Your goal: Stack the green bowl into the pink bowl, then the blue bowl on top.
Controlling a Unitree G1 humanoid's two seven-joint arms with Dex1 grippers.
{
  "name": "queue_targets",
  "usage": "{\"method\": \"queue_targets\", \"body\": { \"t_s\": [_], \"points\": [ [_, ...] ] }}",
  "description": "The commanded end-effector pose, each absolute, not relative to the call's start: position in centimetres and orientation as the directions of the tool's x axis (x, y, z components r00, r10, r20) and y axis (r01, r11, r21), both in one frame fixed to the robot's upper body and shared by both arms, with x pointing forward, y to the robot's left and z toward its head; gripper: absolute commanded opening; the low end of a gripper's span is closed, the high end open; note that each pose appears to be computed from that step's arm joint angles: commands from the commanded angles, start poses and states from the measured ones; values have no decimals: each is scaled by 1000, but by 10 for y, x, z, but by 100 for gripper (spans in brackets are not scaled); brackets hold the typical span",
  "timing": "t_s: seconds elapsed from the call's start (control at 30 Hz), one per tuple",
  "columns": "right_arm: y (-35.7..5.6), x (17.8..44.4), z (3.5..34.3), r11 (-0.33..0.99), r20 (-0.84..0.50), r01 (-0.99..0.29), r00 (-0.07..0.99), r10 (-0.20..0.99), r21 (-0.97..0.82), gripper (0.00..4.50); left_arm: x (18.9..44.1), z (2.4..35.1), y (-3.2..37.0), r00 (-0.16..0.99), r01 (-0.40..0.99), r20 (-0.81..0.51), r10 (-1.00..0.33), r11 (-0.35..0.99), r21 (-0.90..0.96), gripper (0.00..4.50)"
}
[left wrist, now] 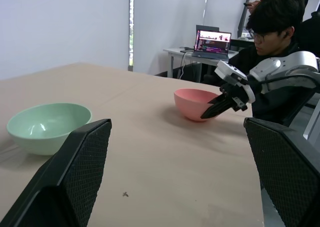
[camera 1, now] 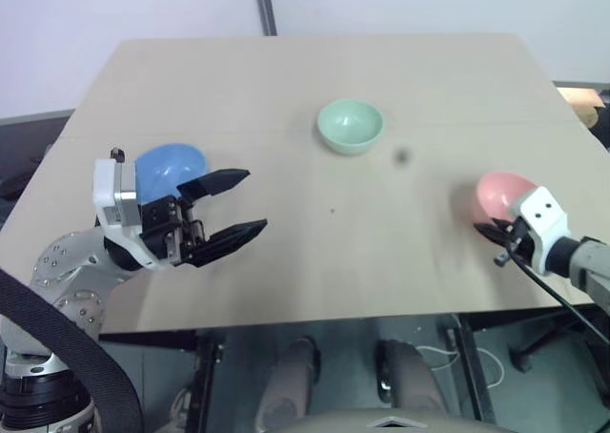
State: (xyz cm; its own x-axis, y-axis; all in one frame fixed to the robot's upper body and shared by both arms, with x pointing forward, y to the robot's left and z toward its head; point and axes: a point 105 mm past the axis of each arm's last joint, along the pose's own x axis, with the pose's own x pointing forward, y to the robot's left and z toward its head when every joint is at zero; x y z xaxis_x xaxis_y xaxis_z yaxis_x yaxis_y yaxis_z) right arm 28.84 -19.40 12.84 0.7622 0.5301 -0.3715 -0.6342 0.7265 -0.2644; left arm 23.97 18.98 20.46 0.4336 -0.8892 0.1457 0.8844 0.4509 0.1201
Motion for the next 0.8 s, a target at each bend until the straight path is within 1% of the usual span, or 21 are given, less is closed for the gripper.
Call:
{"method": "queue_targets", "body": {
  "t_s": [0.03,0.13,0.17,0.3,0.37,0.4,0.43,0.47,0.57,0.63,0.67,0.8],
  "points": [
    [-135,287,143,606,-277,-736,676,683,-302,4,245,193,204,516,837,123,-847,530,139,450],
    [-85,298,140,552,-227,-780,619,752,-296,4,250,189,211,573,800,123,-811,585,130,450],
    [-73,303,136,542,-230,-782,614,755,-308,4,251,189,212,586,790,120,-802,598,136,450],
    [-31,315,119,424,-273,-831,529,804,-361,4,262,191,224,669,713,111,-735,677,181,450],
    [-21,323,117,413,-271,-839,515,813,-355,89,264,191,228,702,681,102,-705,706,196,450],
    [-17,324,116,399,-274,-845,502,820,-355,117,266,191,229,714,668,97,-693,716,203,450],
    [-14,325,116,386,-277,-848,493,825,-363,165,266,192,230,723,659,93,-685,723,206,450],
    [-13,325,115,376,-279,-849,488,827,-372,201,266,192,230,727,655,90,-680,727,207,450],
    [-14,322,123,363,-259,-850,475,841,-382,338,267,195,231,751,628,83,-656,747,219,450],
    [-17,317,137,366,-224,-852,465,856,-374,435,266,196,233,761,616,67,-645,752,237,450],
    [-18,314,146,370,-196,-855,459,867,-364,444,266,197,235,764,614,62,-643,753,236,450],
    [-25,305,181,393,-108,-850,453,885,-350,444,267,203,237,758,620,87,-646,756,208,450]
  ]
}}
